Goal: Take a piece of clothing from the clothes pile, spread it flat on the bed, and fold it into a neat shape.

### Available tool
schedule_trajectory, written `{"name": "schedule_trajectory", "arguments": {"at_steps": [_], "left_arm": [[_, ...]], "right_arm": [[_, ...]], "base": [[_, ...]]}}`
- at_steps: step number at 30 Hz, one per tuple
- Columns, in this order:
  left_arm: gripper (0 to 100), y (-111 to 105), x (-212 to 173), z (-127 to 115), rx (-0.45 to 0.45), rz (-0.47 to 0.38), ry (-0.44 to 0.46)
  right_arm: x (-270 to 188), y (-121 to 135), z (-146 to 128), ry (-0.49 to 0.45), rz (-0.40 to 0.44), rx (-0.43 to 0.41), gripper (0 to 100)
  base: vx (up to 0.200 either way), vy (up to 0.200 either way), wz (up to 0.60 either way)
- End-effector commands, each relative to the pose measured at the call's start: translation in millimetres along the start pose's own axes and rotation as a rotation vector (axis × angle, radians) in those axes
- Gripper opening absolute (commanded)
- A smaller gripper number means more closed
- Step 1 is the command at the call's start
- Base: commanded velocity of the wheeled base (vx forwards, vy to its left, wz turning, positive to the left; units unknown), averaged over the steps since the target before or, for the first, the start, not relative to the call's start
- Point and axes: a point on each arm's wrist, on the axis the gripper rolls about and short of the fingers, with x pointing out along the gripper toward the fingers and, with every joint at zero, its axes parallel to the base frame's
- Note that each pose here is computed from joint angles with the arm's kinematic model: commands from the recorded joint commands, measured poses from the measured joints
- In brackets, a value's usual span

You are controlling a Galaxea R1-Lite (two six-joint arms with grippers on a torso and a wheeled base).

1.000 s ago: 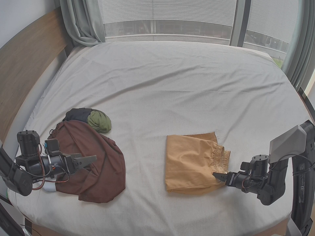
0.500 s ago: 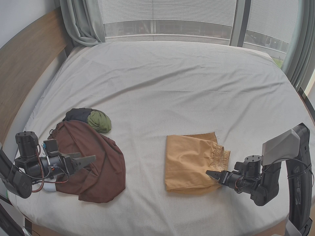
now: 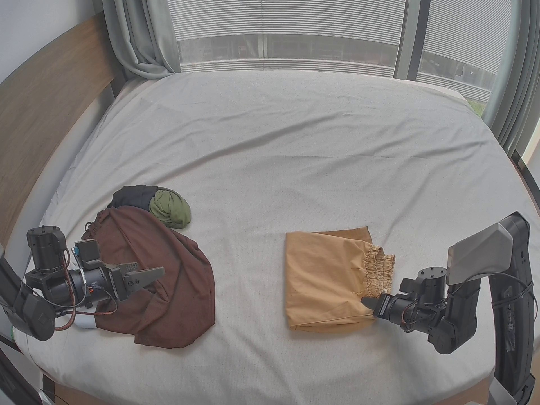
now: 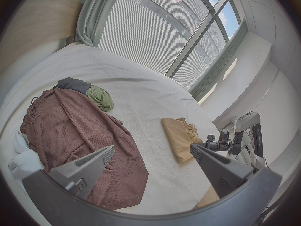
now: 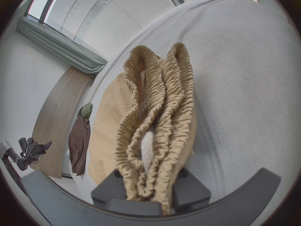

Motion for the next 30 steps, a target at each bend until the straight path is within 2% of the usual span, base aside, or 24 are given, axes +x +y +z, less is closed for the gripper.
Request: {"name": "schedule_trajectory", "arguments": {"at_steps": [1, 9, 10, 14, 22, 23, 25, 30], "left_arm": [[100, 0.7, 0.9, 0.1, -0.002, 0.0, 0.0], [100, 0.7, -0.7, 3.6, 0.011, -0.006, -0.03], [100, 2.1, -1.4, 3.6, 0.008, -0.002, -0.031], [100, 3.3, -1.3, 2.5, 0.003, 0.002, -0.027], [100, 2.1, -3.4, -4.1, -0.007, 0.003, -0.007], [100, 1.0, -4.8, -3.5, -0.003, 0.003, -0.012], [100, 0.6, -5.6, -2.7, -0.002, 0.002, -0.016], [100, 0.6, -5.6, -2.2, 0.0, 0.001, -0.02]], "right_arm": [[-1.0, 5.7, 1.8, -0.006, 0.019, -0.009, 0], [-13.8, 44.8, 17.6, -0.051, 0.148, -0.068, 0], [-18.2, 55.6, 23.8, -0.064, 0.198, -0.086, 0], [-29.7, 78.0, 37.8, -0.108, 0.287, -0.122, 0], [-44.6, 102.7, 47.2, -0.137, 0.388, -0.163, 0], [-49.4, 110.1, 50.5, -0.139, 0.426, -0.175, 0], [-51.6, 116.5, 53.7, -0.147, 0.452, -0.186, 0], [-48.2, 126.8, 59.8, -0.171, 0.487, -0.201, 0]], "base": [[0.0, 0.0, 0.0], [0.0, 0.0, 0.0], [0.0, 0.0, 0.0], [0.0, 0.0, 0.0], [0.0, 0.0, 0.0], [0.0, 0.0, 0.0], [0.0, 0.0, 0.0], [0.0, 0.0, 0.0]]}}
